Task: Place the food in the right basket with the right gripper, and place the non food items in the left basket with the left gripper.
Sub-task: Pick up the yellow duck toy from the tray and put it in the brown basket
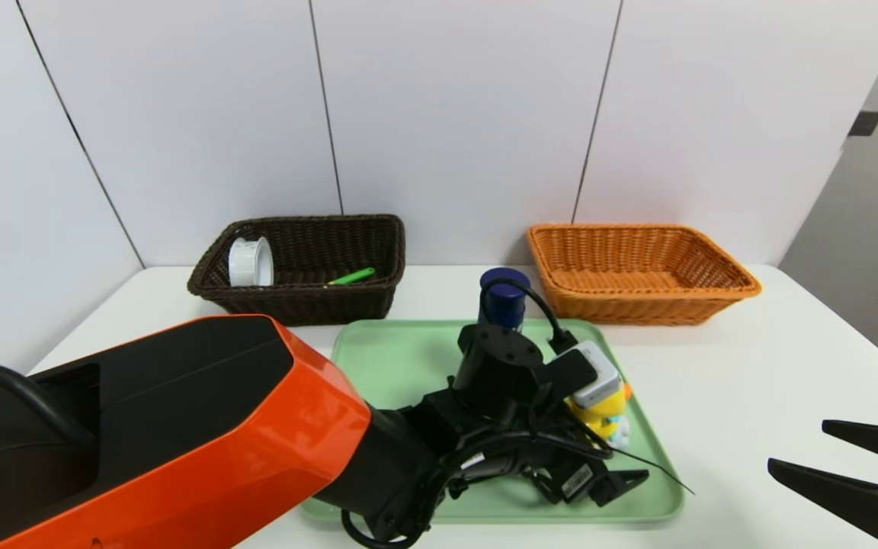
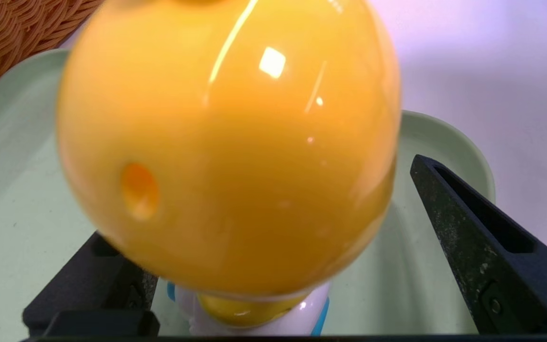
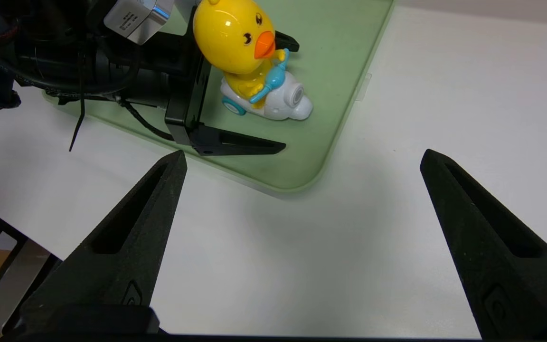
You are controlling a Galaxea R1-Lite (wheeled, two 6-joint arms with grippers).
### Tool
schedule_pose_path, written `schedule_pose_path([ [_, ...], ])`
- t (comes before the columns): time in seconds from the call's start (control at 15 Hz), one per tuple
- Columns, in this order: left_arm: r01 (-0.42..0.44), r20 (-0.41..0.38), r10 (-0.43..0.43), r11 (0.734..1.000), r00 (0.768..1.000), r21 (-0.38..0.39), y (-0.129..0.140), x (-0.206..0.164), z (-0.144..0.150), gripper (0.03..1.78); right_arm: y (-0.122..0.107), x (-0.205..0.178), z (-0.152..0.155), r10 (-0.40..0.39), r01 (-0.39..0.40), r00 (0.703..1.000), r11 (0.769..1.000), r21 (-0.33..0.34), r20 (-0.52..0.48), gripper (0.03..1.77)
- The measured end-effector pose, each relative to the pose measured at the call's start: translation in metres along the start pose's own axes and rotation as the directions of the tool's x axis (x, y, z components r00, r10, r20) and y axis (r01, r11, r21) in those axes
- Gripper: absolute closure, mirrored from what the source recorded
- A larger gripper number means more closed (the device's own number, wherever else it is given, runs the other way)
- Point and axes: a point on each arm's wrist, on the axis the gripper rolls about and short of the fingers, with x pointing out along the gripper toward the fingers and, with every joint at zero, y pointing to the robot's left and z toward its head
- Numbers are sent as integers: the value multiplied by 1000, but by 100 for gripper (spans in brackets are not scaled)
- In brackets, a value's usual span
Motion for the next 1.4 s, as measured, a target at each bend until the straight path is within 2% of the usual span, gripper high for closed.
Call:
schedule_pose_path([
  [0.33, 0, -2, 0, 1000, 1000, -2, 0, 1, -2, 12, 0, 0, 0, 1, -1, 1000, 1000, 0, -1, 10],
  [0.53, 0, -4, 0, 1000, 1000, -2, 0, 2, -2, 61, 0, 1, 0, 1, -1, 1000, 1000, 0, -3, 10],
  [0.73, 1, -4, -1, 1000, 1000, -3, 0, 2, -3, 94, 0, 1, 0, 1, -1, 1000, 1000, 1, -6, 10],
  [1.4, 0, 4, 0, 1000, 1000, -1, -1, -3, 2, 98, -1, 2, 1, 1, -1, 1000, 1000, 1, -7, 10],
])
